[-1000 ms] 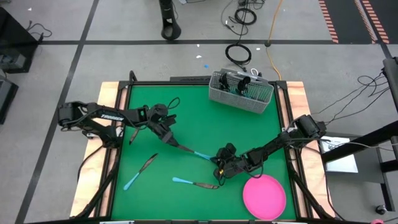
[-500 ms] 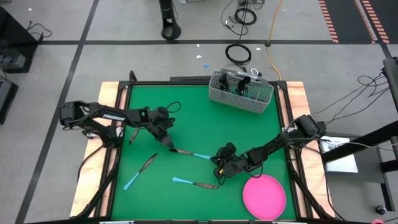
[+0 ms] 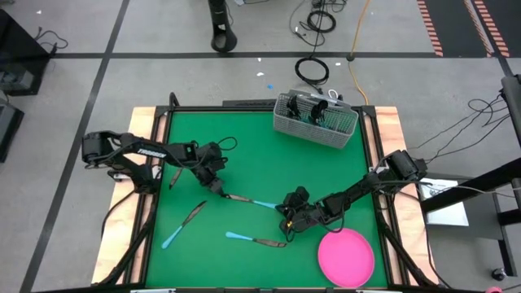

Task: Sort silverware
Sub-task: Put the blue table knife into the silverware basket

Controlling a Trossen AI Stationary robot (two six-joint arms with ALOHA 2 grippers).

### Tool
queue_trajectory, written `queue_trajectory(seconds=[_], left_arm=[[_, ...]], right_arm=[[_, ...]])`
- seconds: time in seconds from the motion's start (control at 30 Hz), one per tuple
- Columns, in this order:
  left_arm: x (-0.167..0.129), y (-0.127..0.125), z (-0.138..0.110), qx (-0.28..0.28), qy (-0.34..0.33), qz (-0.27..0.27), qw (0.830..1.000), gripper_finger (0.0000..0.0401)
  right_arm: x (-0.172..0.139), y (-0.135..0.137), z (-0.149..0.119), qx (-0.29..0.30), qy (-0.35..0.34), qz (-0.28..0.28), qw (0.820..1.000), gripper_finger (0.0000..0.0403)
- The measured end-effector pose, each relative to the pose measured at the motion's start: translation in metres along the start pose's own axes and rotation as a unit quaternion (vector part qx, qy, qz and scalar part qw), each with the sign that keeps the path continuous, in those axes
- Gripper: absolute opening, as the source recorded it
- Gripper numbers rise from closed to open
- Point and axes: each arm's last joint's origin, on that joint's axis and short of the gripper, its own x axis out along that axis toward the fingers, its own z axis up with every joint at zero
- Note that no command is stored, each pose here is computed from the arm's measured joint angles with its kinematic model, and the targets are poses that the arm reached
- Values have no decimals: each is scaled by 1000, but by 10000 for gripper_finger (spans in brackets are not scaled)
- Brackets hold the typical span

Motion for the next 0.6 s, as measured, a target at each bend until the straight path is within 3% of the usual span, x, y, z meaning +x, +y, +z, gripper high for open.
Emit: queue_trajectory(seconds=[0.23, 0.6], left_arm=[[1, -1, -3, -27, 22, -13, 999, 175], [6, -6, -5, -22, 13, -8, 1000, 175]], right_arm=[[0, 0, 0, -1, 0, 0, 1000, 0], [0, 0, 0, -5, 1, 0, 1000, 0]])
